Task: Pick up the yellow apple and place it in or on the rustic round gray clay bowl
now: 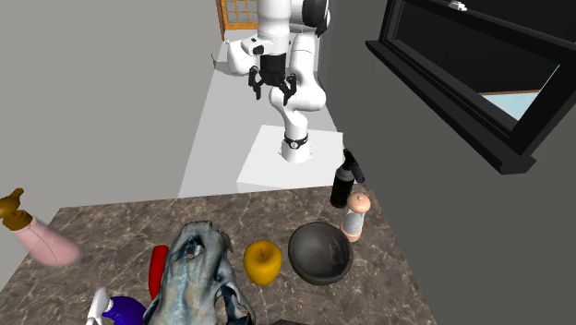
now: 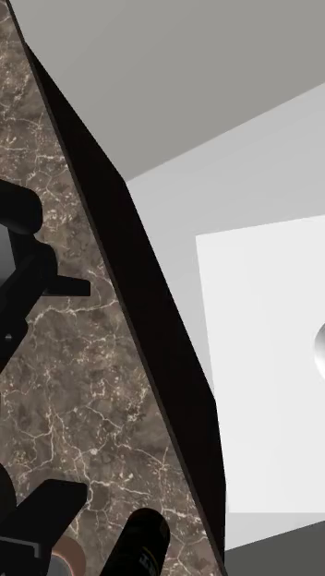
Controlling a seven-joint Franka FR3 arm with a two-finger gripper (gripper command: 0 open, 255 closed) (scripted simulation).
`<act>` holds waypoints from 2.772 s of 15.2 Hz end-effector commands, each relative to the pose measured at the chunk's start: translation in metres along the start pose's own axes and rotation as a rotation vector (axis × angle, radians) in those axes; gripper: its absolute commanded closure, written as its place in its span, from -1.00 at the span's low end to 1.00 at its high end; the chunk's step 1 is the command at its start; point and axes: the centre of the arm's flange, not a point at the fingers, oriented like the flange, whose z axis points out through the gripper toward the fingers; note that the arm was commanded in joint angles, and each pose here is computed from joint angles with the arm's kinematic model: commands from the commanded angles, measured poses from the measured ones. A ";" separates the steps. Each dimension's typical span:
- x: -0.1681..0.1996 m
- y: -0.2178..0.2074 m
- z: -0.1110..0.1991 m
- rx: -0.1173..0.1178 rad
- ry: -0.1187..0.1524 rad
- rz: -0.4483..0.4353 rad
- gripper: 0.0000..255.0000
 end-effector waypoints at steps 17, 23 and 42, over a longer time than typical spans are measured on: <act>0.169 -0.017 0.095 -0.016 0.115 -0.378 -1.00; 0.232 -0.039 0.126 -0.022 0.158 -0.520 -1.00; 0.351 -0.106 0.216 -0.033 0.238 -0.786 -1.00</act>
